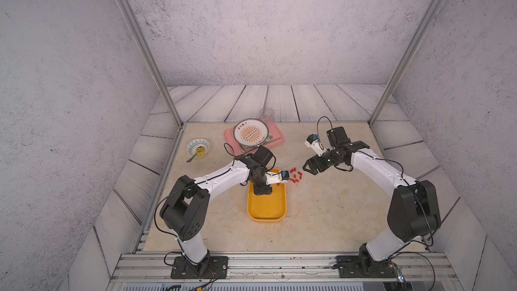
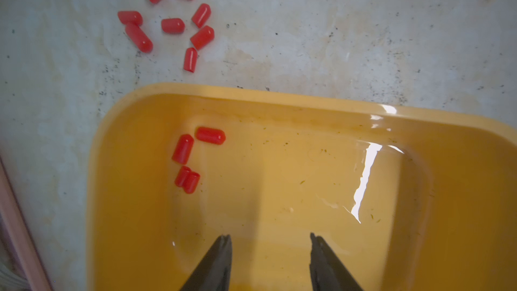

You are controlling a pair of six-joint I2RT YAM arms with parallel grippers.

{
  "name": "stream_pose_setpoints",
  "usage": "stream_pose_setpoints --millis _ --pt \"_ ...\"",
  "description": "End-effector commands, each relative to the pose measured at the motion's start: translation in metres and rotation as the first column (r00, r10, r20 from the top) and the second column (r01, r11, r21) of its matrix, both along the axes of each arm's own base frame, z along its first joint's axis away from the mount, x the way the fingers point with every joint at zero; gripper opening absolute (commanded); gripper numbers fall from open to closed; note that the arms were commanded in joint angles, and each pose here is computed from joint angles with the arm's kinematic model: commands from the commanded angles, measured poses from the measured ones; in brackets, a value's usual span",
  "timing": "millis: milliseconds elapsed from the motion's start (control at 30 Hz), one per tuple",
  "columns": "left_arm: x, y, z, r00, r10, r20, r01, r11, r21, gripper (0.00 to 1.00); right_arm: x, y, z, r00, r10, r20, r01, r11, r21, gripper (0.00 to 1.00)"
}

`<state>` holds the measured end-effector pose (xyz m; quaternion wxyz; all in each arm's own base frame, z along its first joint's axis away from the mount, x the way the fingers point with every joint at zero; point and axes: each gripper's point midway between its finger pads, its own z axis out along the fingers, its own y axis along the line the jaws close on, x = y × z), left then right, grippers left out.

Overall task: Take the screw protection sleeves out of the storage box
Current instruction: Place the screw protection sleeve at the center of the board, then pick up the screw protection sleeve from the storage box.

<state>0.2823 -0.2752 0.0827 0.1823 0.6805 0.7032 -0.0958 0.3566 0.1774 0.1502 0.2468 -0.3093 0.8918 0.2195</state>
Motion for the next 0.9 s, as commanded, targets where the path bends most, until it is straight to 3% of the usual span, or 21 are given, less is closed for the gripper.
stream_pose_setpoints --millis 0,100,267,333,533,700,867 --pt "0.008 -0.008 -0.004 1.000 -0.029 0.010 0.029 1.000 0.004 0.49 -0.016 0.010 0.021 0.994 0.097 0.044 -0.101 0.989 0.104 0.85" --pt "0.005 -0.018 -0.008 0.999 -0.049 -0.021 0.048 0.998 -0.040 0.49 -0.027 0.017 0.027 0.986 0.142 0.086 -0.154 0.976 0.156 0.85" --pt "0.009 -0.028 -0.020 0.997 -0.070 -0.040 0.067 0.996 -0.061 0.47 -0.019 0.008 0.018 0.990 0.102 0.100 -0.111 0.989 0.097 0.86" --pt "0.010 -0.030 -0.024 0.996 -0.079 -0.046 0.076 0.995 -0.060 0.47 -0.026 0.013 0.021 0.984 0.148 0.102 -0.160 0.979 0.123 0.85" --pt "0.011 -0.036 -0.033 0.993 -0.108 -0.048 0.104 0.991 -0.079 0.44 -0.046 0.021 0.023 0.942 0.272 0.197 -0.304 0.940 0.153 0.86" --pt "0.015 -0.035 -0.040 0.991 -0.123 -0.049 0.120 0.991 -0.056 0.43 -0.063 0.024 0.018 0.867 0.402 0.293 -0.446 0.890 0.100 0.86" --pt "0.024 -0.034 -0.046 0.995 -0.099 -0.025 0.098 0.994 -0.050 0.43 -0.060 0.020 0.006 0.857 0.406 0.317 -0.443 0.895 0.048 0.86"
